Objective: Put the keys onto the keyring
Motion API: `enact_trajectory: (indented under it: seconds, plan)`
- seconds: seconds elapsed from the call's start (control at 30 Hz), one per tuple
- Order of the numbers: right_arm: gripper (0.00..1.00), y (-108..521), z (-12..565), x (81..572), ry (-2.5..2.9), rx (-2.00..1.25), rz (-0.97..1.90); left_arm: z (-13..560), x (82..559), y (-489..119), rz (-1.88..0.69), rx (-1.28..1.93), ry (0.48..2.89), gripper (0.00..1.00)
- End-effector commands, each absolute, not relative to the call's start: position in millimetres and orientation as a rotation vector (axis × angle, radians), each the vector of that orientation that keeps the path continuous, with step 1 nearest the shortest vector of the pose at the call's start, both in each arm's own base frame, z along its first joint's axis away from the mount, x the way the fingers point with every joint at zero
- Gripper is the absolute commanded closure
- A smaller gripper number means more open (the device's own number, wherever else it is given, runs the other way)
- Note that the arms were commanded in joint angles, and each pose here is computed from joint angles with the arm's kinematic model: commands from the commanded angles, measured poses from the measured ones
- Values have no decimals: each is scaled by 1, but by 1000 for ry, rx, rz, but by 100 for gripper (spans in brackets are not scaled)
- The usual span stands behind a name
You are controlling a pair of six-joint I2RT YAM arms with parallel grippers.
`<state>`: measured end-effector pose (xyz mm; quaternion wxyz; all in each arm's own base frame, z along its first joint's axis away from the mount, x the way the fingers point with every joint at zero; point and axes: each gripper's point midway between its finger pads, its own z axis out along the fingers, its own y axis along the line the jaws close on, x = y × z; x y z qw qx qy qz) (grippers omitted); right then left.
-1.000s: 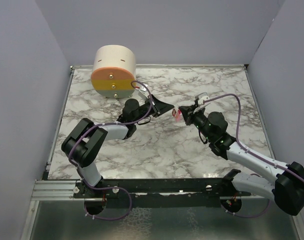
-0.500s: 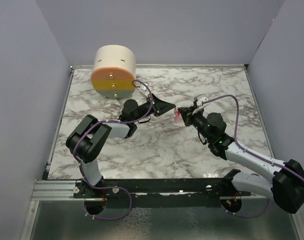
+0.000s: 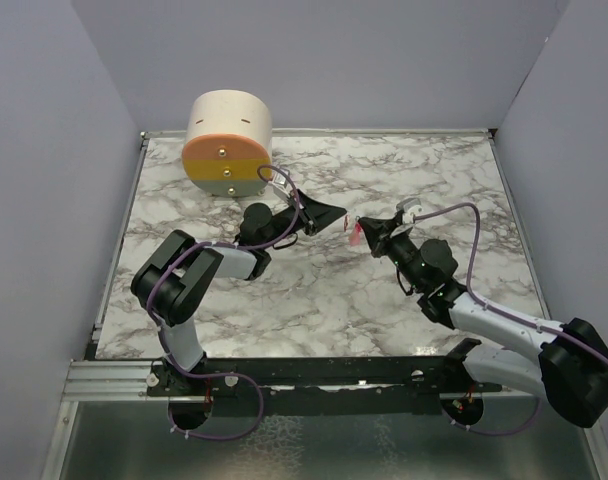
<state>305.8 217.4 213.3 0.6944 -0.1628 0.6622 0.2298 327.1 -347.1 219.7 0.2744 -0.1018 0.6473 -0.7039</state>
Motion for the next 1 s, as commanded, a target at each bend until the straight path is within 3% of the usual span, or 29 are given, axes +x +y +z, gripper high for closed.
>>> enact_trajectory:
  seconds: [0.0,0.97]
  plan:
    - [99,211,238,304,1384,-292,532,244,327,-340,-1931,-293,1650,100]
    - [99,211,242,302,1352,-248,578,243,322,-361,-2004,-302,1646,100]
